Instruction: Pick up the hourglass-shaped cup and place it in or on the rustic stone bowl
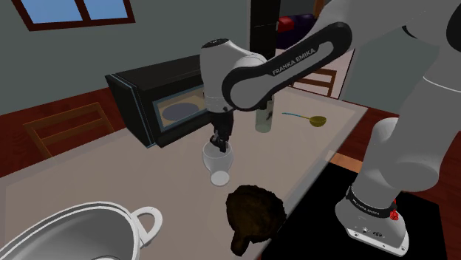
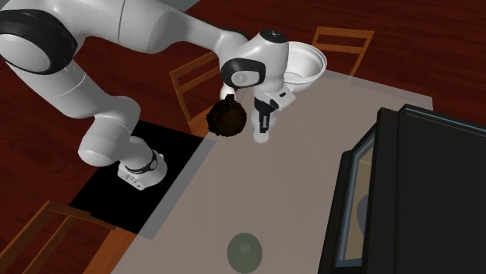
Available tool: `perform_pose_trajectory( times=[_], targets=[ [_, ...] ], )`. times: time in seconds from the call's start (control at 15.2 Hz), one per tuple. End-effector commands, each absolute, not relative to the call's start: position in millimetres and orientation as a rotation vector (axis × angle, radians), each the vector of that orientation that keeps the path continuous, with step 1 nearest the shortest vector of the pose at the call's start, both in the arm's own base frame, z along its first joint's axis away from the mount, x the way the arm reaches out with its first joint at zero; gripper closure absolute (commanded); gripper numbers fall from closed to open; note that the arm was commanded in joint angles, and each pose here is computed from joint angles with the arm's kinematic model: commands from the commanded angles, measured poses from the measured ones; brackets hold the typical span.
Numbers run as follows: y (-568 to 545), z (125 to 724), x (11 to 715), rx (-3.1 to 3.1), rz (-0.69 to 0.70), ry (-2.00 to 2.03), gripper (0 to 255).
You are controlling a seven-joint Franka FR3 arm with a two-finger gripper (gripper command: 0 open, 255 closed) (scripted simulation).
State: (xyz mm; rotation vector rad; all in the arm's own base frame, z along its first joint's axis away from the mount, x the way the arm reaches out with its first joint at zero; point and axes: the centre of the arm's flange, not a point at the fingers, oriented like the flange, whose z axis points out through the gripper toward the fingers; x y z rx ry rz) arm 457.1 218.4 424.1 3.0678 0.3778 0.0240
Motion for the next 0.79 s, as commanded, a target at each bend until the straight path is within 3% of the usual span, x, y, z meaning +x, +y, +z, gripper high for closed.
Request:
perform_pose_trajectory(
  times=[0.0,0.73],
  targets=[
    [218.9,434.9,457.2,3.068,0.024,0.378,255],
    [218.9,492.9,457.2,3.068,0.024,0.378,255]
  ],
)
